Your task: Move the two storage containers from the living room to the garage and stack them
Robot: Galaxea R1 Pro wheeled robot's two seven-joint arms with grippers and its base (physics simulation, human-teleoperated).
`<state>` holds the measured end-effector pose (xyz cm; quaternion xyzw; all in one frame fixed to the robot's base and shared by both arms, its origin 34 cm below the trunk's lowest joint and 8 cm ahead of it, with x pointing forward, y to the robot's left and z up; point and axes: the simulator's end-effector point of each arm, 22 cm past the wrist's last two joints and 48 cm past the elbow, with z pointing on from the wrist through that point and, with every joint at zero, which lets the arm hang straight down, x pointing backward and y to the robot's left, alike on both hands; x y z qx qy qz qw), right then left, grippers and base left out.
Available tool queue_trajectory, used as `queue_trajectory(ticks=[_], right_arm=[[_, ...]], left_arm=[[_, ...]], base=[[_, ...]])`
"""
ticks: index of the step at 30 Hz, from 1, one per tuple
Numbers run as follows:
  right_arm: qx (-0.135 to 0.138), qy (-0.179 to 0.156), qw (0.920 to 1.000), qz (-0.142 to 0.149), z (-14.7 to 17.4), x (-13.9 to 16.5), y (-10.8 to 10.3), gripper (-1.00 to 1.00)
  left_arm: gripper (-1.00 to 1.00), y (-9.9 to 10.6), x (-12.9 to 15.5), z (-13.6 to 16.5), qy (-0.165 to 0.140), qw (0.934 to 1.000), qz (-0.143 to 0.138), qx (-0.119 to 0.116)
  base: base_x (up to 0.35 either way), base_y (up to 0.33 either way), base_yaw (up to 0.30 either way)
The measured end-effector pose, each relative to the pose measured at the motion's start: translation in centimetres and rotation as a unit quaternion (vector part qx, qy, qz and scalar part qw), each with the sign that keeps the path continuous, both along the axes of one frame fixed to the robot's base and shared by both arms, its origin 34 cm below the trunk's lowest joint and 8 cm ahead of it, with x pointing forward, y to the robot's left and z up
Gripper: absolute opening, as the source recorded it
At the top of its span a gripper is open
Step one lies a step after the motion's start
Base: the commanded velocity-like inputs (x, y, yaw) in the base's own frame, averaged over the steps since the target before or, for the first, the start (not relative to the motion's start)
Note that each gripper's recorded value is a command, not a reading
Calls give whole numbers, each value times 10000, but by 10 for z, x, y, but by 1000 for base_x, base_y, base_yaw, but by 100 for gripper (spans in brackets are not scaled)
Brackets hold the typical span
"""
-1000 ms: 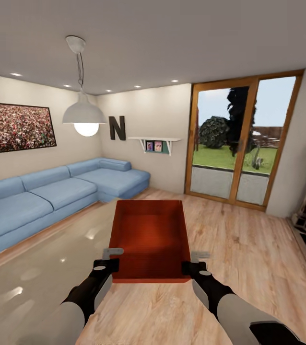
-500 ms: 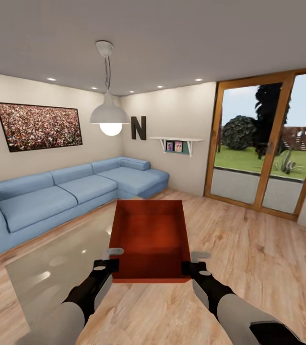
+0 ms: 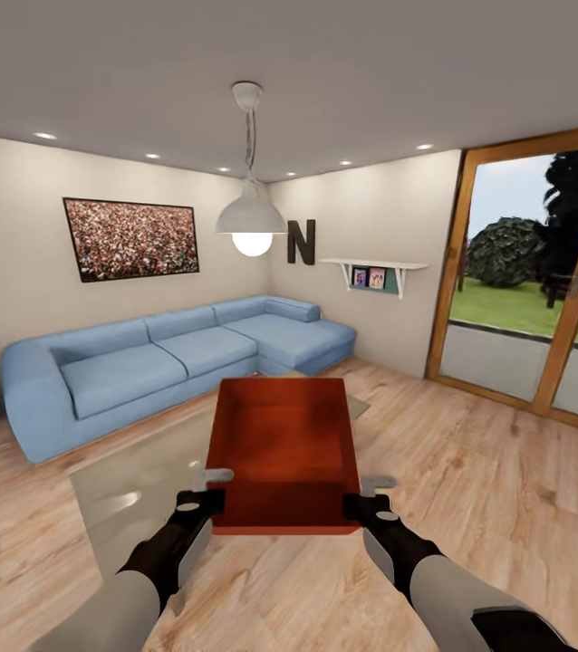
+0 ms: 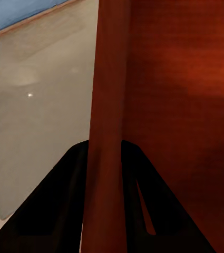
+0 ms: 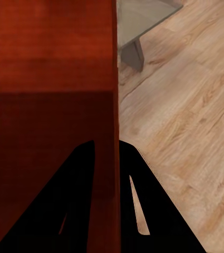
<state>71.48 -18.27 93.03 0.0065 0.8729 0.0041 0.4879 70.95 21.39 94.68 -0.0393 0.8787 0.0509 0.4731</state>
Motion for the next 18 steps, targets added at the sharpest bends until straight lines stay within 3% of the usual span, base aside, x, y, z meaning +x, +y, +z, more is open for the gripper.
queue_trajectory(ticks=[18], right_arm=[[0,-4,10000,-1,0,0,0,-100]], left_arm=[[-100,0,0,0,-4,10000,0,0]], base=[[0,0,288]])
